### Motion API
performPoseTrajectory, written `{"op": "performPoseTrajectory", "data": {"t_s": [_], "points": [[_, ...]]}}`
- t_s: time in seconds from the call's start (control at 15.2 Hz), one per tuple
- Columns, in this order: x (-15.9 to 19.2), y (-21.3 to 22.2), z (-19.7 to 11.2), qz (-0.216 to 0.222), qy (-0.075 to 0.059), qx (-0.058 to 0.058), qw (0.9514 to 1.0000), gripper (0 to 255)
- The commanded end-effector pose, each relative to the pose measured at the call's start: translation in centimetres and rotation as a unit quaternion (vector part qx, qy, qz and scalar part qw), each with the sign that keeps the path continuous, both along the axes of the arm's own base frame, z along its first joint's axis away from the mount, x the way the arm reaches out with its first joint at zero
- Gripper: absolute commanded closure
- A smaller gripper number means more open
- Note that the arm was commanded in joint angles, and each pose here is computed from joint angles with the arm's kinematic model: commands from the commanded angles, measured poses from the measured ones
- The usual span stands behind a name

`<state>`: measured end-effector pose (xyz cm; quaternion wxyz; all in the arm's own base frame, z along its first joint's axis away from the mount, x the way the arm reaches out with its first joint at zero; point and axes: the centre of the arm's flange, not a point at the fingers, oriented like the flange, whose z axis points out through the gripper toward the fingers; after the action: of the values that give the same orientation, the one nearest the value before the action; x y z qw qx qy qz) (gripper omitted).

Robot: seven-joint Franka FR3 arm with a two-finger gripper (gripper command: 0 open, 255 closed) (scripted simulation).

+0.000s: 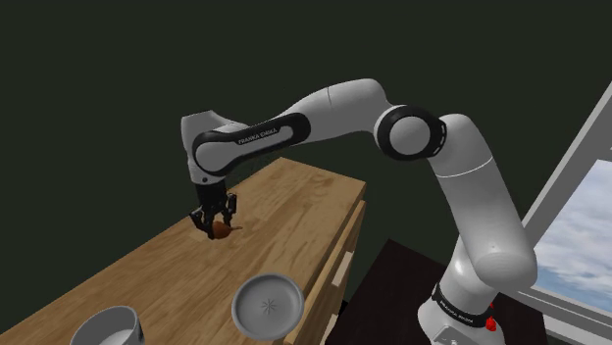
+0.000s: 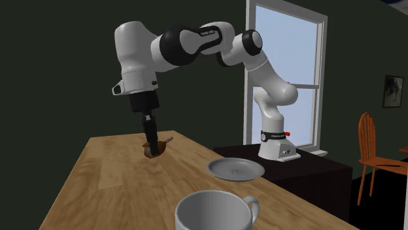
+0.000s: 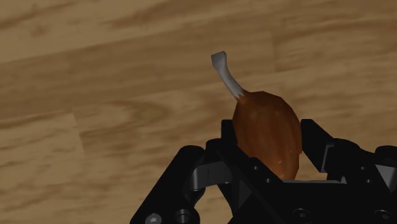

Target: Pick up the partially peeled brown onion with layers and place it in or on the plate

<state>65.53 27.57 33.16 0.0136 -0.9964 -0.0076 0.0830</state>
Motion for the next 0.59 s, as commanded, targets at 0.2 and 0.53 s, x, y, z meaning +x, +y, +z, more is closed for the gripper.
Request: {"op": "performPoseTrajectory", "data": {"t_s": [0.2, 0.53], "points": [[0.0, 0.1, 2.6, 0.000, 0.000, 0.000, 1.0000, 255], [-5.1, 1.3, 2.8, 0.000, 0.000, 0.000, 1.0000, 255]]}}
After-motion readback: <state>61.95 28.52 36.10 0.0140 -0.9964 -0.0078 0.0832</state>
